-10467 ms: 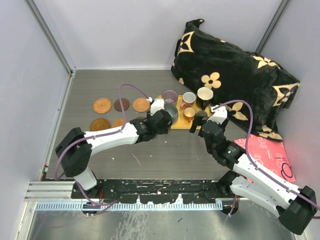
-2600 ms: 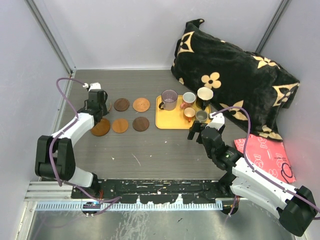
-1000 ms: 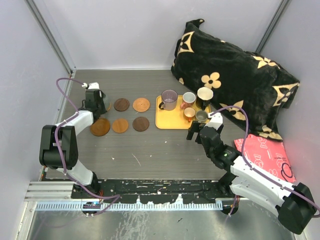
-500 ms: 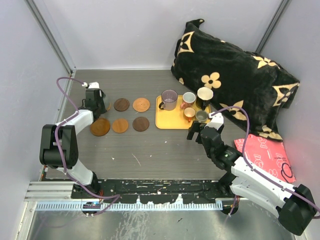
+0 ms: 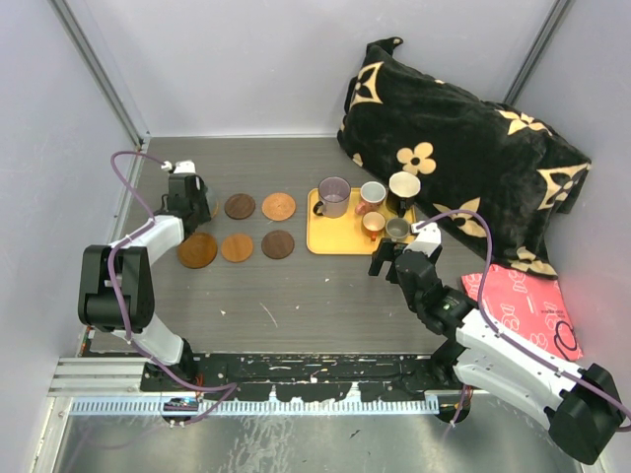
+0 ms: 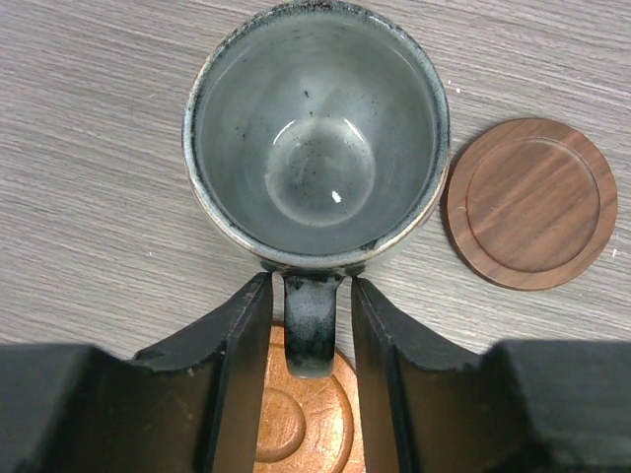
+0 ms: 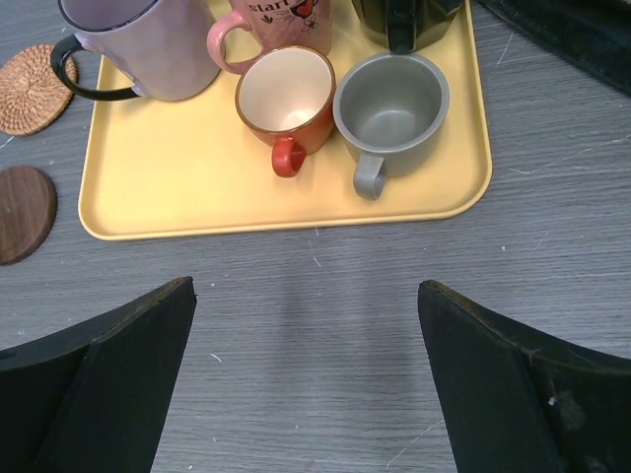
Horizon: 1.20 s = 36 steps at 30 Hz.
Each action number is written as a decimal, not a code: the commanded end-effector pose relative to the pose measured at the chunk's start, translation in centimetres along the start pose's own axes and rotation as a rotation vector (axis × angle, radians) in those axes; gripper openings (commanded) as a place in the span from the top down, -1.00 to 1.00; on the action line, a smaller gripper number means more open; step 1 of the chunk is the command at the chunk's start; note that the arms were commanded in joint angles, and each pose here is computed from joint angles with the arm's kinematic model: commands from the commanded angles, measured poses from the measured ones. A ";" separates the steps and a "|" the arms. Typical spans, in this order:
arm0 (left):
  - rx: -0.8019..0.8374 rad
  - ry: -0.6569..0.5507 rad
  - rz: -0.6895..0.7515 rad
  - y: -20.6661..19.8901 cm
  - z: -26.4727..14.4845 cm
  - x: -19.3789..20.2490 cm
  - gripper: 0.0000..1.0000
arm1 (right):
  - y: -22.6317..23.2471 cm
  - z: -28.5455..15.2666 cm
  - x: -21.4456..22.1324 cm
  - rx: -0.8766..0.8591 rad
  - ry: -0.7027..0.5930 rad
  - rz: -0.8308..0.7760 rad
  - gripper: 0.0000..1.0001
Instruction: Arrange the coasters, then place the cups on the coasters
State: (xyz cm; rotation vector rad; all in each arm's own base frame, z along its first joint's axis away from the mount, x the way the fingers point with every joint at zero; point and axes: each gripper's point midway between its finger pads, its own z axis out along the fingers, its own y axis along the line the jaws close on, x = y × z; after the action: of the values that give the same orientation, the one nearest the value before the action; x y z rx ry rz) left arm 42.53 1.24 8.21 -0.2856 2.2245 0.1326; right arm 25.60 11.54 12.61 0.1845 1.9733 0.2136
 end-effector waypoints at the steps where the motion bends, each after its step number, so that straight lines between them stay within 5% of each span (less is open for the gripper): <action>1: 0.005 -0.117 -0.032 -0.2 -0.6 -4.3 0.16 | 0.4 -0.1 -1.5 -0.014 -0.054 0.049 -1.00; 19: 0.078 -0.236 -0.134 -1.1 -7.3 -8.8 -0.18 | 0.3 -0.9 -2.2 -0.030 -0.075 0.070 -1.00; 36: 0.460 -0.192 0.057 -19.6 -12.2 -6.3 -0.16 | 0.1 -1.4 -2.4 -0.025 -0.066 0.066 -1.00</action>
State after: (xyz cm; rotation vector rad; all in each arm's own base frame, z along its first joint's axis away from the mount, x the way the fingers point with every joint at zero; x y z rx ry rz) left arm 40.84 -14.94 19.52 -0.0258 2.0359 -0.2343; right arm 24.92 10.99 14.13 0.2039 1.9315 0.2513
